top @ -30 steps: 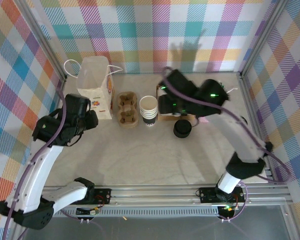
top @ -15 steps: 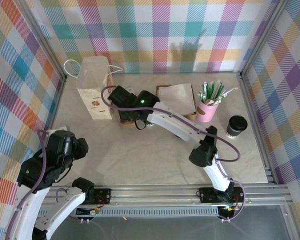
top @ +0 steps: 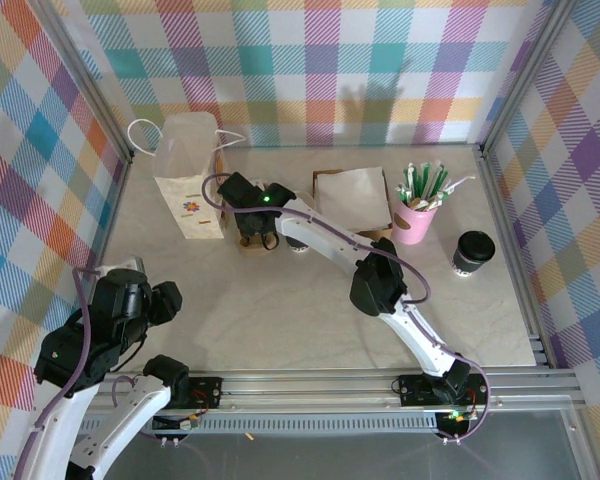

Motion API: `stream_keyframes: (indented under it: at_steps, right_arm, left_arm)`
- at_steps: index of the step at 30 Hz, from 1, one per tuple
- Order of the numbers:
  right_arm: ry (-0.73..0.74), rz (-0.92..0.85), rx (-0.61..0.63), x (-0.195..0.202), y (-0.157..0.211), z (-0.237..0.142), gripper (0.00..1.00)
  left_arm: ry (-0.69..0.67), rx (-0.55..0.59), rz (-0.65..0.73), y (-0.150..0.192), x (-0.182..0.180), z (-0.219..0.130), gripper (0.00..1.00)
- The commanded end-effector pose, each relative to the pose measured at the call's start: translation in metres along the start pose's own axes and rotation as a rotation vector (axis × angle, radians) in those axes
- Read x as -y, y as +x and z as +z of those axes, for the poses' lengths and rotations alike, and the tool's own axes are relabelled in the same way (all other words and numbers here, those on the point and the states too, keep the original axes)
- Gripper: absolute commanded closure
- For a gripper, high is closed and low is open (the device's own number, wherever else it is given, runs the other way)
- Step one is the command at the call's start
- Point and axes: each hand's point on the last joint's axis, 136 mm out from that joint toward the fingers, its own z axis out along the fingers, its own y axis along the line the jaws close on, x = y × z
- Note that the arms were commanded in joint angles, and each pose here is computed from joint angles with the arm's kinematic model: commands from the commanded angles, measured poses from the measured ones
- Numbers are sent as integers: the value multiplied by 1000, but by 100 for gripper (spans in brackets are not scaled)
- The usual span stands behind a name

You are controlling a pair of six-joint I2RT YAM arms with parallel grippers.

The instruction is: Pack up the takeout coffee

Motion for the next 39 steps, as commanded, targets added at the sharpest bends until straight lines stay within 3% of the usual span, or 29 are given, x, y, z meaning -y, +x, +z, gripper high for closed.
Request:
stream_keyframes:
  at_steps: [1,39]
  right_arm:
    - [-29,14,53,-5,-17,0,52]
    - [40,-34,155,-5,-29,49,55]
  left_arm:
    - [60,46,0,-12,12,-3,43]
    - [137,-37,-5,-4,32,-1,43]
